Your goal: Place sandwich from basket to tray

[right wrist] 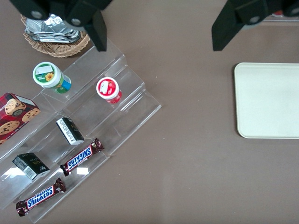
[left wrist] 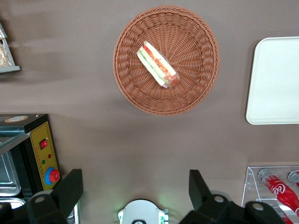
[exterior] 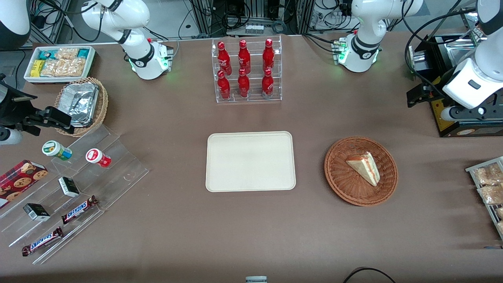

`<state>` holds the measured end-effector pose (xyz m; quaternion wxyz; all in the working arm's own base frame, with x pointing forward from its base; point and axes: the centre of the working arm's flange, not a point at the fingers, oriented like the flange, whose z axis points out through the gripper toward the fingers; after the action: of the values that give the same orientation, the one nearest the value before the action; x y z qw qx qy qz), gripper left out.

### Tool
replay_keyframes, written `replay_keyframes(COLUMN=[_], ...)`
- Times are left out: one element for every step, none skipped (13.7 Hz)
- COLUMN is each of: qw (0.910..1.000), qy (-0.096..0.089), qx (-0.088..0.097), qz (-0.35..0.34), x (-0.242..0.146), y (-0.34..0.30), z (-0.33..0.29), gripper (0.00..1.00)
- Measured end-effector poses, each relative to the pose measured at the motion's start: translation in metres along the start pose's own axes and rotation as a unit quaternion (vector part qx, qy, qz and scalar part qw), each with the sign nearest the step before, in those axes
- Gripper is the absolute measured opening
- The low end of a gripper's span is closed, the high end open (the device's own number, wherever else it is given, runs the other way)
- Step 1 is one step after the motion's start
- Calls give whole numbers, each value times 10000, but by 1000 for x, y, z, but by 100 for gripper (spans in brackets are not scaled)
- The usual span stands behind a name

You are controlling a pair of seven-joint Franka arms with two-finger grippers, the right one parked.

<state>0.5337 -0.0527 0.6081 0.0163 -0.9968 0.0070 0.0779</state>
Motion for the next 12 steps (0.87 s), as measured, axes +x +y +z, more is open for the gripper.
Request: replay_keyframes(qw=[10000, 10000, 10000, 10000, 10000, 9999, 9997, 9990, 9979, 9965, 9954, 9944], qy=[13, 34, 44, 59, 85, 124, 191, 291, 390, 468, 516, 540], qx=[-1, -1, -1, -4, -7, -12, -22, -40, -61, -81, -97, -110], qz=[-3, -10, -20, -30, -38, -62, -141, -325, -523, -689, -802, -900], x=[2, 5, 8, 11, 15, 19, 24, 30, 34, 38, 42, 45], y=[0, -1, -2, -3, -3, -4, -6, -8, -9, -8, -8, -7], z=[5, 11, 19, 28, 38, 51, 66, 82, 96, 109, 122, 133], gripper=[100, 100, 100, 100, 100, 100, 100, 100, 100, 100, 100, 100])
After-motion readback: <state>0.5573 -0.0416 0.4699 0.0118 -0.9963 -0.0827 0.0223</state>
